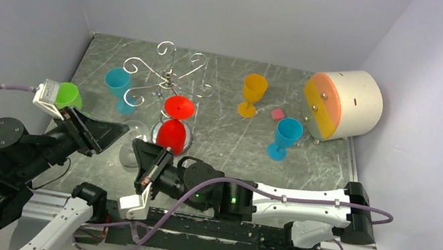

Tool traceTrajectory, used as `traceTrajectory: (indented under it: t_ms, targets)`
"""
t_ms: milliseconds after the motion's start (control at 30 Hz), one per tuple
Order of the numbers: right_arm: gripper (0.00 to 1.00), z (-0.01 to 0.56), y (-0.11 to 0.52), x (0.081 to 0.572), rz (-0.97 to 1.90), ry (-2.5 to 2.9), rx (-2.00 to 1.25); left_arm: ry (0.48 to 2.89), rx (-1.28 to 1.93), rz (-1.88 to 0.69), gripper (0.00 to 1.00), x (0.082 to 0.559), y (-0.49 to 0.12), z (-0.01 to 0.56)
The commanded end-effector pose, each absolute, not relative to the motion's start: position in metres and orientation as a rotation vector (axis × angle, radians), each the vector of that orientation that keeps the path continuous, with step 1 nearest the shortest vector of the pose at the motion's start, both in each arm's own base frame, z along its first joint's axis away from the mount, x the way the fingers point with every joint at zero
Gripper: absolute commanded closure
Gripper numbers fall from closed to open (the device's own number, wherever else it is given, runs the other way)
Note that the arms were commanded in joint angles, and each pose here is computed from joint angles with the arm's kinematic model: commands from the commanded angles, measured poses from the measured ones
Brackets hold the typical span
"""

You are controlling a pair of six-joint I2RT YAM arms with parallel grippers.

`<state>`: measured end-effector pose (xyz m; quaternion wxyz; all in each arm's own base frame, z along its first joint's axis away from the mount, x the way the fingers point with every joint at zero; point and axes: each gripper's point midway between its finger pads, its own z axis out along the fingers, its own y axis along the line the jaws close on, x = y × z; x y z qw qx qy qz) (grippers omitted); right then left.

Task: Place the wine glass upside down on the wine glass rack

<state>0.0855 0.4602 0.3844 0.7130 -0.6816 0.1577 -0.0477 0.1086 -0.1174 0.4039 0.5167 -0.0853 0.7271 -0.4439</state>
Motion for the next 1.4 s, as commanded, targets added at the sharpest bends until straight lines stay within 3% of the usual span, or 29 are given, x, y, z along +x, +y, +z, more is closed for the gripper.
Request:
traceTrajectory:
  t_ms: [0,67,300,467,533,1033,1200,1367]
  targets:
    - [1.0,0.421,0.449,0.081,-0.111,0.337,-1.387,1.825,-0.199,-1.134,0.6,0.101,-0.128,0.388]
    - [1.0,0.419,0.449,0.08,-0.123,0.334,-1.388,1.812,-0.207,-1.148,0.59,0.1,-0.128,0.392]
    - [1.0,0.416,0.439,0.082,-0.15,0.355,-1.373,1.867,-0.276,-1.031,0.29,0.105,-0.113,0.386]
    - [1.0,0.413,0.436,0.083,-0.151,0.357,-1.369,1.881,-0.276,-1.038,0.29,0.107,-0.116,0.381]
    - [1.0,0.411,0.435,0.083,-0.158,0.354,-1.368,1.889,-0.274,-1.048,0.31,0.109,-0.118,0.377]
    - [1.0,0.403,0.442,0.07,-0.128,0.32,-1.366,1.84,-0.311,-1.226,0.86,0.103,-0.133,0.377]
    - [1.0,0.401,0.442,0.065,-0.102,0.317,-1.362,1.854,-0.294,-1.245,0.93,0.104,-0.136,0.373]
    - [0.73,0.395,0.433,0.06,0.005,0.384,-1.341,1.782,-0.301,-1.21,0.93,0.106,-0.129,0.386]
